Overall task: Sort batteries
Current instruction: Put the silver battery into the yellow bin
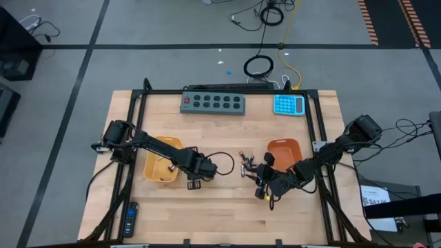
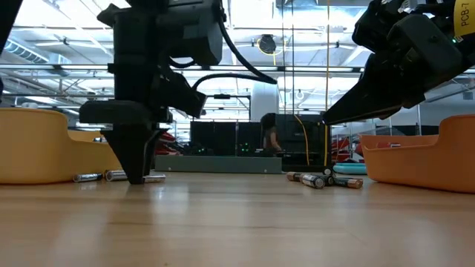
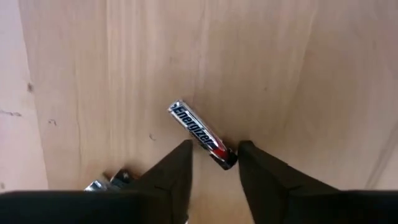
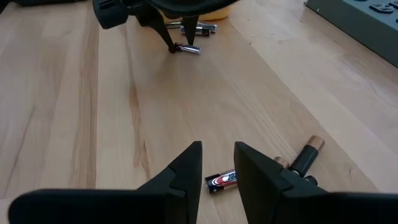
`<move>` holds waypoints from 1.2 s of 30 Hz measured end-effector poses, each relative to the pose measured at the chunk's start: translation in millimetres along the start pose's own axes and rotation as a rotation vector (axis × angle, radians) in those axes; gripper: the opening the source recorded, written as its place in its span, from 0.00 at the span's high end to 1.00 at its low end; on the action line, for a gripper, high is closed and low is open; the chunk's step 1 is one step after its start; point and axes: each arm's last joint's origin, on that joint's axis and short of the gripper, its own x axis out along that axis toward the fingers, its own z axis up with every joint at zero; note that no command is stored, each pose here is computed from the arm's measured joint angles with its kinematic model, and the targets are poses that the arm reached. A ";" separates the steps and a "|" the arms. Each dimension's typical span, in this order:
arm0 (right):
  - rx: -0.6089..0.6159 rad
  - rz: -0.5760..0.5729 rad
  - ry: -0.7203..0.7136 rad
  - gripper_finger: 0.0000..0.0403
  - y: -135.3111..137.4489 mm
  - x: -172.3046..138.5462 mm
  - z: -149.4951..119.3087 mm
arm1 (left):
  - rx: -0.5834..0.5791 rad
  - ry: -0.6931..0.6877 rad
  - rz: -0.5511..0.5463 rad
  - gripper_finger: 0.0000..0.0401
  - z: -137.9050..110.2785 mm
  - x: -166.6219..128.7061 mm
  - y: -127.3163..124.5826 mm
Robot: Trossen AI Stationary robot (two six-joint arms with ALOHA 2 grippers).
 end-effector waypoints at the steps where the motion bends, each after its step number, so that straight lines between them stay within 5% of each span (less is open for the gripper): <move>1: 0.000 0.000 0.000 0.79 0.0 0.0 0.0 | -0.006 0.001 -0.006 0.70 0.7 0.4 1.7; 8: 0.000 0.000 0.000 0.79 0.0 0.0 0.0 | -0.030 -0.033 0.003 0.95 6.2 2.6 9.6; 23: -0.014 0.002 0.008 0.79 0.9 -1.3 -1.7 | 0.002 -0.094 0.098 0.95 7.0 -6.2 -3.8; 30: -0.012 0.009 0.007 0.79 2.9 -3.3 -3.0 | -0.083 -0.180 0.109 0.95 -3.0 -42.0 -6.6; 36: -0.004 0.006 0.011 0.79 2.7 -3.4 -3.7 | -0.182 -0.088 0.086 0.95 -44.0 -90.7 7.7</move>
